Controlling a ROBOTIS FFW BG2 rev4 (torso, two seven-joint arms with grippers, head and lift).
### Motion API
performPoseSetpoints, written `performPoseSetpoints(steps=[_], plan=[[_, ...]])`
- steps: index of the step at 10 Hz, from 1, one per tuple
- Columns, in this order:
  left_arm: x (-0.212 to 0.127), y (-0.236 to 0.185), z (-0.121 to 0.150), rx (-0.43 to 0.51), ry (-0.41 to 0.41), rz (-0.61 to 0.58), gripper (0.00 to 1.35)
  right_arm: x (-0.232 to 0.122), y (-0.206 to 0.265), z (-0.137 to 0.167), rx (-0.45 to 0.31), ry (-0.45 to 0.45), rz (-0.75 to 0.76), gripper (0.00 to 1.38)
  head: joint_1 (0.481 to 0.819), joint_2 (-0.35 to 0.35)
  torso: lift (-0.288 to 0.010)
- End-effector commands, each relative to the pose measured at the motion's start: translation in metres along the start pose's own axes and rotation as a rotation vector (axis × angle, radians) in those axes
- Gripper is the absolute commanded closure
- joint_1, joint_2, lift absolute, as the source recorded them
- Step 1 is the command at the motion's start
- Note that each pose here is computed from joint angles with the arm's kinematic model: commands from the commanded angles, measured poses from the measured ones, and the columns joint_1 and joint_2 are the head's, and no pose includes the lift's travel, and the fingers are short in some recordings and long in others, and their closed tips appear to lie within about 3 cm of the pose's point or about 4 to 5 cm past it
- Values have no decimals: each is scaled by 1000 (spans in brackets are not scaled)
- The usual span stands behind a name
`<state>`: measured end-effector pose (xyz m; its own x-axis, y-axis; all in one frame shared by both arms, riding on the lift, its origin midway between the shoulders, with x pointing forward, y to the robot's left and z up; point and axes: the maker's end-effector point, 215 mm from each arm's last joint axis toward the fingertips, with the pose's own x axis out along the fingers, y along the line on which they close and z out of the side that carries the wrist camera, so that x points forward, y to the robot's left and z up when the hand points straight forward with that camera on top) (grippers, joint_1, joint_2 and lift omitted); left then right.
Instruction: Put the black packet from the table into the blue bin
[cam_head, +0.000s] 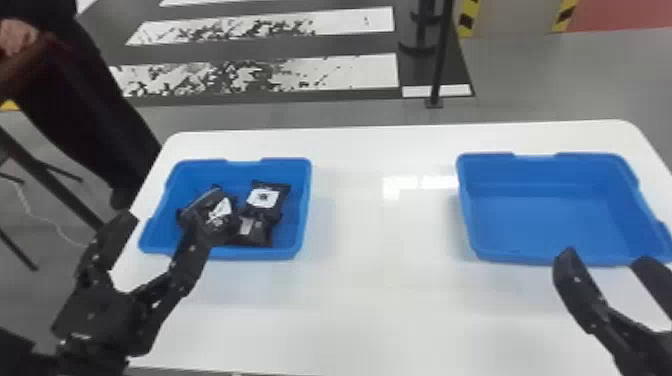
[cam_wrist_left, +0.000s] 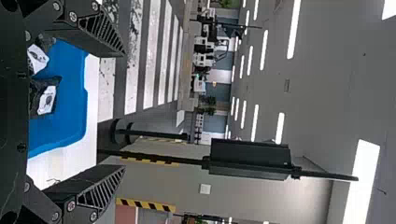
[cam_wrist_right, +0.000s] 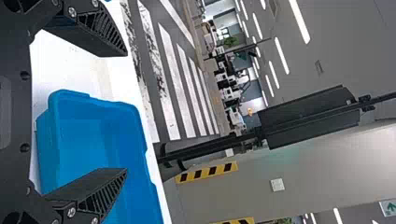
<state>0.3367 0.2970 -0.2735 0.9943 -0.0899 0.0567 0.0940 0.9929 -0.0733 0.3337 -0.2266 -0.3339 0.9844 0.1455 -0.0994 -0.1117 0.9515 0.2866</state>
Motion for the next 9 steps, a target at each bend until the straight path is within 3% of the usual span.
performPoseSetpoints(steps=[1, 9], plan=[[0, 0, 1, -5, -4, 3, 190, 0, 0, -1, 1, 1, -1, 136, 695, 122, -110], [1, -4, 1, -11, -8, -6, 190, 0, -1, 1, -1, -6, -1, 136, 695, 119, -110]])
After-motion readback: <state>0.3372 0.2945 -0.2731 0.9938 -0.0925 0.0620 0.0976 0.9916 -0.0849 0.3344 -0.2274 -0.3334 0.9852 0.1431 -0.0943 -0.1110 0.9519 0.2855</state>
